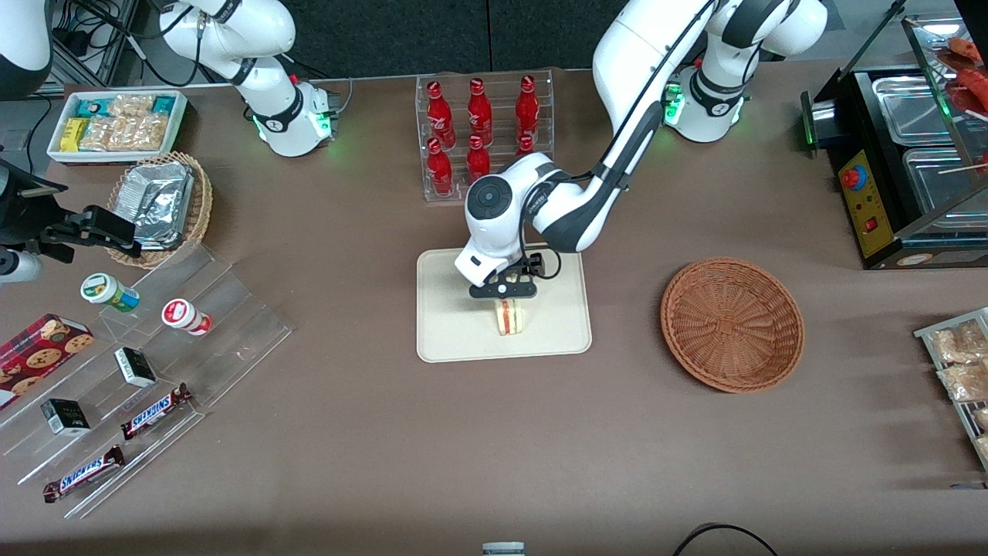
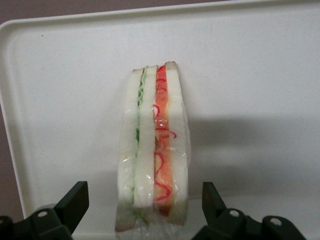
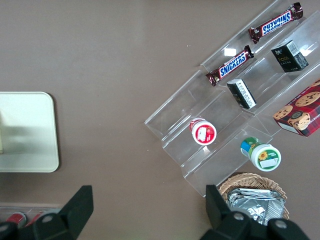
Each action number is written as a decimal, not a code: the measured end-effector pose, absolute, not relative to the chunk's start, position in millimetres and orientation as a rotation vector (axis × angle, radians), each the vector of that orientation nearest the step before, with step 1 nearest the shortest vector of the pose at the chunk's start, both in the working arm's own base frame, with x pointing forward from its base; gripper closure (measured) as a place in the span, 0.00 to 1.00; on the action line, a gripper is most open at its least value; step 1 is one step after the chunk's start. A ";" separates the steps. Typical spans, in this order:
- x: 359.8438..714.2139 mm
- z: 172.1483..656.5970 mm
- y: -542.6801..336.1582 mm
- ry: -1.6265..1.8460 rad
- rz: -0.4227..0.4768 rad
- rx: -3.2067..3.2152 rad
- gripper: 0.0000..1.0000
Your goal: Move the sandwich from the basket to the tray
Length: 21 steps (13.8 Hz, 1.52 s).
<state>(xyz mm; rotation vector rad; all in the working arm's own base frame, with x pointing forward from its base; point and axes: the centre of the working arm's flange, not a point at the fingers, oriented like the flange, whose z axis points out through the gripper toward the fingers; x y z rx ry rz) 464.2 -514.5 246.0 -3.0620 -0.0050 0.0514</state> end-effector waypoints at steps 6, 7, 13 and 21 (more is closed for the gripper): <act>489.0 315.4 -513.0 -0.060 0.089 -3.003 0.00; 494.8 329.9 -509.2 -0.078 0.072 -3.010 0.00; 566.7 419.5 -395.1 -0.456 0.103 -3.012 0.00; 612.8 490.2 -200.4 -0.375 0.261 -3.025 0.00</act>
